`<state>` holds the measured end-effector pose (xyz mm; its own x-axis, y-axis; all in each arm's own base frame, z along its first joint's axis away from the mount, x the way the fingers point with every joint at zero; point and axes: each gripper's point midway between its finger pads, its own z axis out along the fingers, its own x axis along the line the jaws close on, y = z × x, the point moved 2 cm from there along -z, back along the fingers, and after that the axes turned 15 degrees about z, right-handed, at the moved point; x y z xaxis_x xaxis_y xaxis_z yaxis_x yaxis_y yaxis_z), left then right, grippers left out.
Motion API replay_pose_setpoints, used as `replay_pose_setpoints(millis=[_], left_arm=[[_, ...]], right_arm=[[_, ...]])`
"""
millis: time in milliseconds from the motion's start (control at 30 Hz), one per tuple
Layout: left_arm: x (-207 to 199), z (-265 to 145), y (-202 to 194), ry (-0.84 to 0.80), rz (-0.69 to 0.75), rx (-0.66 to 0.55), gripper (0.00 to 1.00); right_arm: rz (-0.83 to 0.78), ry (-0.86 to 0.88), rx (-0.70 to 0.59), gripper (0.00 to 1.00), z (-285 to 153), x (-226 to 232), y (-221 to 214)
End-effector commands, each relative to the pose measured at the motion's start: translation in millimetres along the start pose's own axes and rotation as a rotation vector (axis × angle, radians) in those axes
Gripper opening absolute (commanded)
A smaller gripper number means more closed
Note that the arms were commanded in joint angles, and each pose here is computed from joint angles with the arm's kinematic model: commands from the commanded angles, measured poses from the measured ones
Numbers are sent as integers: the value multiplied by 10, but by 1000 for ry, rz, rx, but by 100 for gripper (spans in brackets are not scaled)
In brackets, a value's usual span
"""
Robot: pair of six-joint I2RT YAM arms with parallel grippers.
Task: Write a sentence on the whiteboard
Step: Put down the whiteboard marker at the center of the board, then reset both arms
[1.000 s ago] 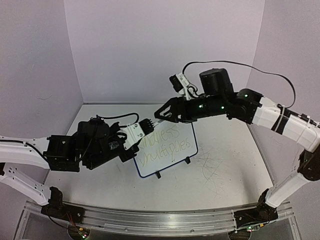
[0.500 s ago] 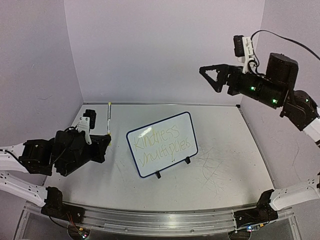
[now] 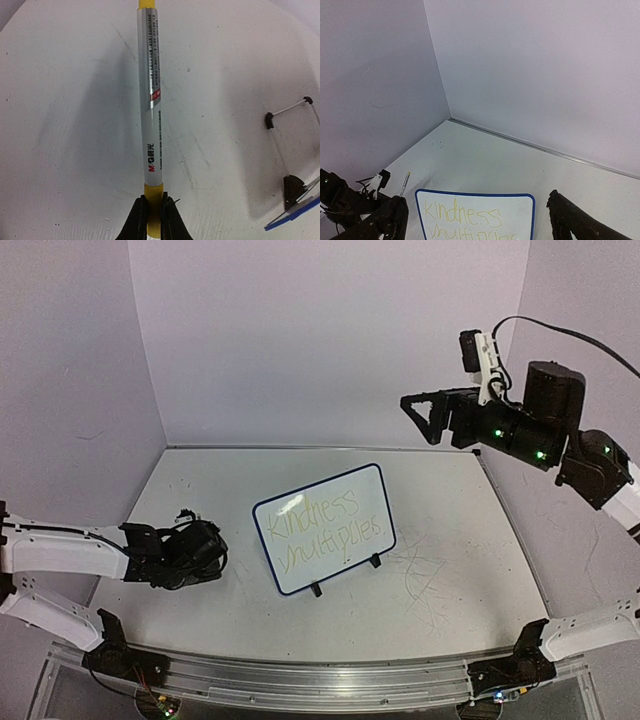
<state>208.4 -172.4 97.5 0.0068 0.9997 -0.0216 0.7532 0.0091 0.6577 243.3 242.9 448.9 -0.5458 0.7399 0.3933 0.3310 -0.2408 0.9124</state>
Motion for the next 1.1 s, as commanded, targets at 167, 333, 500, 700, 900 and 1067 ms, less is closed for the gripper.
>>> replay_pose_setpoints(millis=[167,333,500,700,900,1067], left_arm=[[-40,453,-265,6,46,143,0],[-11,574,-435,45,70,205,0],[-9,500,-332,41,61,175,10],[-48,152,112,6,43,73,32],[-117,-591,1035,-44,59,-137,45],[-155,-1624,2085,-145,93,-451,63]], right_arm=[[-11,-2,-77,98,-183,-16,156],[-10,-7,-89,98,-210,-21,190],[-19,-35,-123,98,-305,-72,261],[-44,-100,-185,98,-497,-175,409],[-76,-197,-254,98,-751,-307,616],[-102,-250,-327,98,-1015,-376,810]])
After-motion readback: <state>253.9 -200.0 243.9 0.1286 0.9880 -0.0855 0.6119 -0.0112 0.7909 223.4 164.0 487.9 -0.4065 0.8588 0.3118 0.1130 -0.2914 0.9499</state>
